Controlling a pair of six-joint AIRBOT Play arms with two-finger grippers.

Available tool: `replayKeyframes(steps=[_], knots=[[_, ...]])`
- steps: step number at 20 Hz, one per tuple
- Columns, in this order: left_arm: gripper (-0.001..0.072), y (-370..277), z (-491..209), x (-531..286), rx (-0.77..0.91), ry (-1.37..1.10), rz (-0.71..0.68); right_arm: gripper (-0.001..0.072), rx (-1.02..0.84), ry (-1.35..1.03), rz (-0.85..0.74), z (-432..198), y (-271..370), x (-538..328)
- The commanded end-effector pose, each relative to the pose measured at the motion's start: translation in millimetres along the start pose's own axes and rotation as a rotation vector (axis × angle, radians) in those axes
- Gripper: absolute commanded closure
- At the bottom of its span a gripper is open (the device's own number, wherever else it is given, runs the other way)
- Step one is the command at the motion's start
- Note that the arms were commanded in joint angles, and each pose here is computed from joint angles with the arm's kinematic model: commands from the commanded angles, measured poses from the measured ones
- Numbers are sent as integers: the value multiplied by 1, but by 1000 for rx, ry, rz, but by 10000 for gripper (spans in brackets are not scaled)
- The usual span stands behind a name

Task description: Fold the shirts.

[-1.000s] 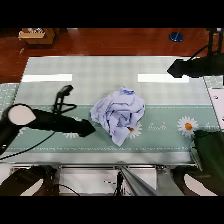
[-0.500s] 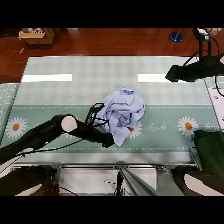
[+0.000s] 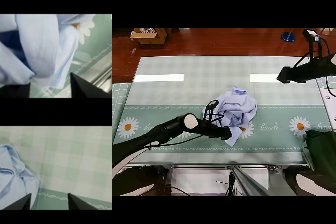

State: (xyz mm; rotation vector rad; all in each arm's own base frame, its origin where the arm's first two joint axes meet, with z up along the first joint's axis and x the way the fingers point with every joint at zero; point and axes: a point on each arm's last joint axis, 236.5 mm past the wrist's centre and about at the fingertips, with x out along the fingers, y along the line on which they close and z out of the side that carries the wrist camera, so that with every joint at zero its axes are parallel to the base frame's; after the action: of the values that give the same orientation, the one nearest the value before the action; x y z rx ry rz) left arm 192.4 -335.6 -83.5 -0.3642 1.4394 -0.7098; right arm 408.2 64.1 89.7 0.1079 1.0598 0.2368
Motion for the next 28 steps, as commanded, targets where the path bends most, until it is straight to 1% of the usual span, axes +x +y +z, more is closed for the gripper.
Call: replayKeyframes(steps=[1,2,3,8,10,11,13,14,17,21,28], knots=[[389,-4,-8,5,49,48,-16,173,-1,-16,-2,4,-1,0],[566,-5,-18,4,79,89,-24,173,-1,-22,-3,5,-1,0],[675,-7,-27,3,105,125,-33,173,-1,-28,-4,7,-1,0],[685,-10,-47,-1,124,211,-54,172,15,-11,13,6,0,12],[685,-11,-48,-2,125,214,-57,155,54,34,119,1,20,31],[685,-12,-50,-2,125,220,-58,111,75,60,196,-2,35,43],[685,-12,-53,-3,125,237,-62,110,129,101,343,-5,62,62],[685,-12,-55,-3,126,243,-63,108,154,119,392,-6,70,71],[685,-12,-56,-4,125,249,-64,108,191,219,479,-25,83,95],[685,-12,-56,-3,125,249,-64,108,116,347,505,-59,98,118],[685,-12,-56,-4,125,249,-64,117,42,388,471,-81,122,153]])
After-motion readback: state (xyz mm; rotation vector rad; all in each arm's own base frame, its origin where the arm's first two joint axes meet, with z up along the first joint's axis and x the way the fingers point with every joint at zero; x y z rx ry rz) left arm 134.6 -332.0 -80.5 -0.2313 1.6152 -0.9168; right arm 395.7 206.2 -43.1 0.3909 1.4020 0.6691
